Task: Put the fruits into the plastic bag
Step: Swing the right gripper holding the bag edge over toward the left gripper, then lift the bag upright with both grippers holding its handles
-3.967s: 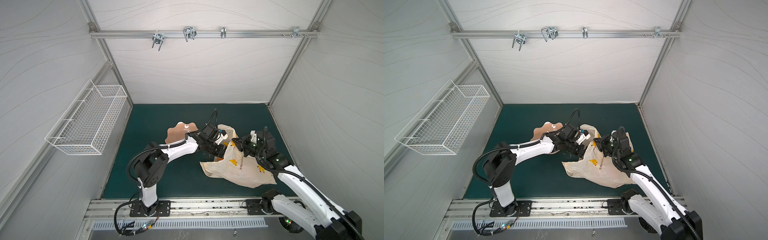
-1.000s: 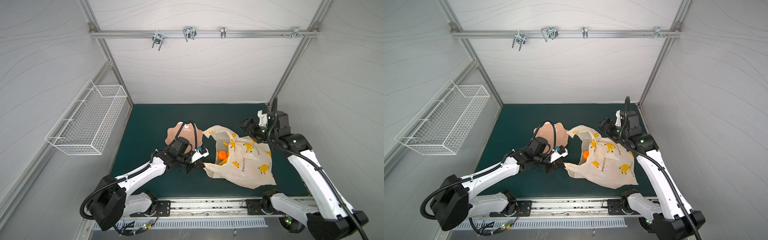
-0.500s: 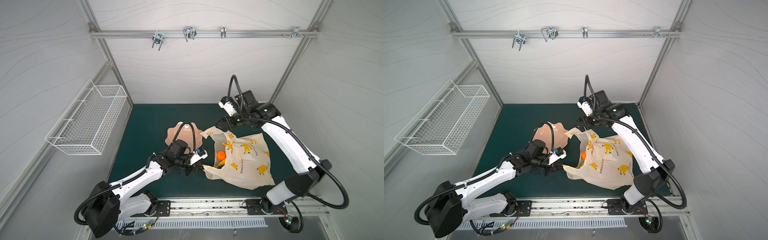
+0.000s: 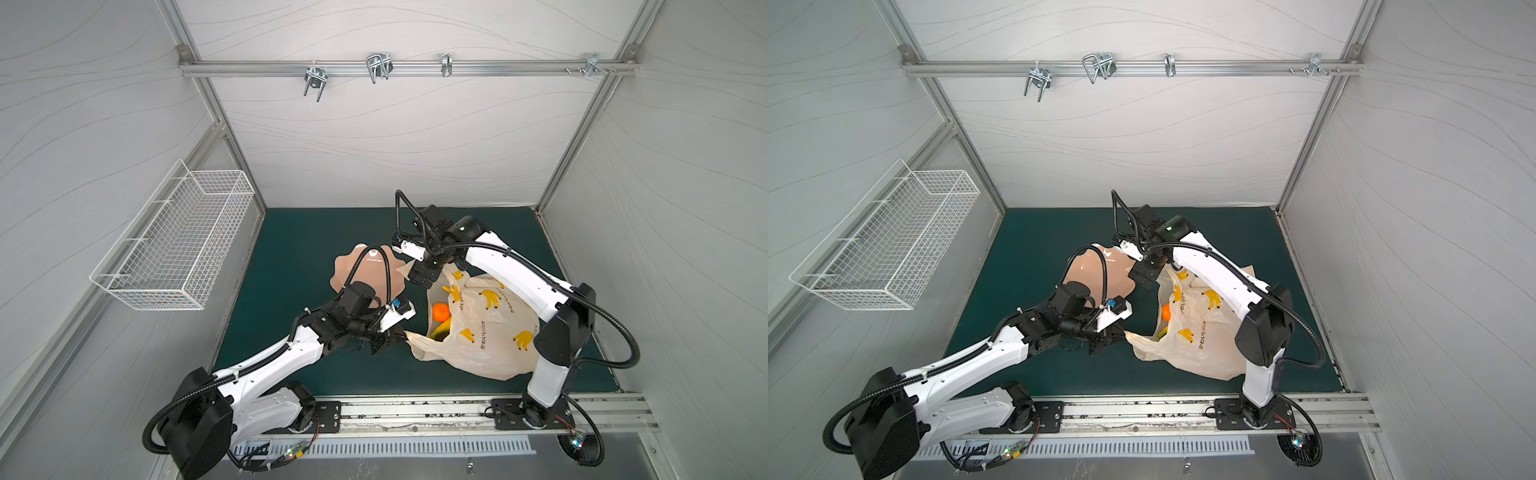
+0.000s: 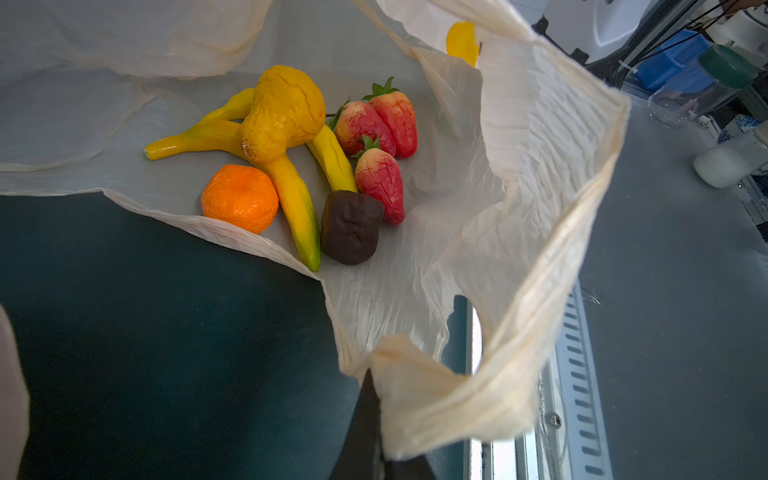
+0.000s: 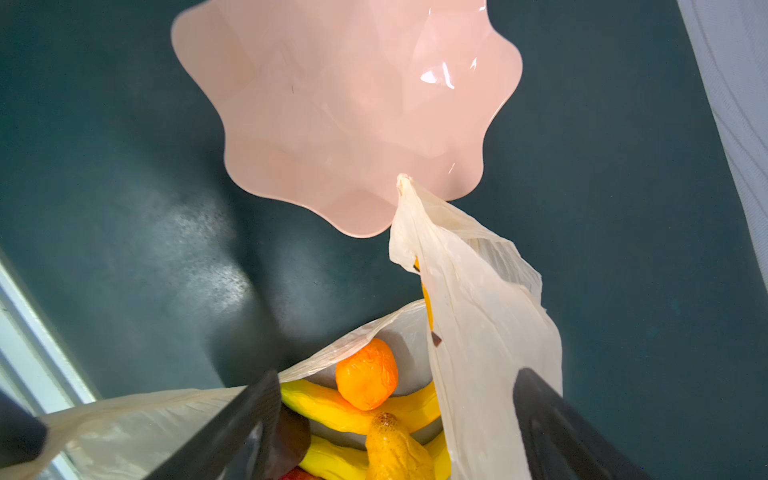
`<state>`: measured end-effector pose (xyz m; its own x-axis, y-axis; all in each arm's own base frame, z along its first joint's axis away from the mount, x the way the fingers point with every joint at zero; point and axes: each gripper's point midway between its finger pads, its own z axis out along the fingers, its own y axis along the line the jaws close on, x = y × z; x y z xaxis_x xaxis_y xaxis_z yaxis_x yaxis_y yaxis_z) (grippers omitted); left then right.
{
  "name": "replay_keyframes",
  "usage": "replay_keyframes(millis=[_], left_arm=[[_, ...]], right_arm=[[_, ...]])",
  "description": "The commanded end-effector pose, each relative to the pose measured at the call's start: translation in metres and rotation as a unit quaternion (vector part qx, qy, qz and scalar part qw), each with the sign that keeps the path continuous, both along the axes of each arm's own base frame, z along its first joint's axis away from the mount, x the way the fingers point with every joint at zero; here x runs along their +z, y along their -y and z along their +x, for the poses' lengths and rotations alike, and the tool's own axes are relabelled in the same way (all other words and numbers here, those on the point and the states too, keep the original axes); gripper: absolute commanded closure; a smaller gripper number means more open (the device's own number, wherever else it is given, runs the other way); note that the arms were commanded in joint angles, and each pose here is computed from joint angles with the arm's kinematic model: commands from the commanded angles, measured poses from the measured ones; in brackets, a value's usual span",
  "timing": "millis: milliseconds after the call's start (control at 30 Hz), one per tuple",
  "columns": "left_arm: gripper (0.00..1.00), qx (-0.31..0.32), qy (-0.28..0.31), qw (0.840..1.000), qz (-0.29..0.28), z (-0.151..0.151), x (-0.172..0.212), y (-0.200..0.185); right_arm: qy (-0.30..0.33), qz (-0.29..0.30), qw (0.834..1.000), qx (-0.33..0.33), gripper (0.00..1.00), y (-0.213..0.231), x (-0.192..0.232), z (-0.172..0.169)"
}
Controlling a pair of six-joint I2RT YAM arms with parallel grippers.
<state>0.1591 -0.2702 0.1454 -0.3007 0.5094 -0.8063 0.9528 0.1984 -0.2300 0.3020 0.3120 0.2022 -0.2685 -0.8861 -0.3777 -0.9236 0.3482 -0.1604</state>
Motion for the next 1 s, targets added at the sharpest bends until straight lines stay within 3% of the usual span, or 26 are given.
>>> replay_keyframes(millis=[0, 400, 533, 667, 767, 833, 967], left_arm=[[1.00, -0.003, 0.019, 1.000, -0.013, 0.001, 0.009, 0.003], [1.00, -0.003, 0.019, 1.000, -0.010, 0.002, 0.010, 0.003], [1.00, -0.003, 0.018, 1.000, -0.008, 0.002, 0.010, 0.004], [1.00, -0.002, 0.020, 1.000, -0.007, 0.002, 0.010, 0.003], [1.00, 0.002, 0.023, 1.000, -0.004, 0.003, 0.011, 0.002], [1.00, 0.012, 0.028, 1.000, -0.004, 0.006, 0.015, 0.001], [1.00, 0.040, 0.042, 0.998, -0.005, 0.019, 0.028, 0.002]], right_arm=[[0.039, -0.030, 0.998, 0.032, 0.11, -0.005, -0.002, 0.013], [0.094, -0.092, 0.989, 0.064, 0.13, -0.024, -0.038, 0.033], [0.115, -0.119, 0.984, 0.060, 0.19, -0.022, -0.051, 0.045], [0.129, -0.129, 0.982, 0.053, 0.43, -0.021, -0.056, 0.053], [0.135, -0.132, 0.981, 0.040, 0.70, -0.016, -0.054, 0.058], [0.137, -0.113, 0.984, 0.020, 0.96, -0.015, -0.043, 0.061], [0.162, -0.045, 0.985, -0.039, 1.00, -0.008, 0.000, 0.075]])
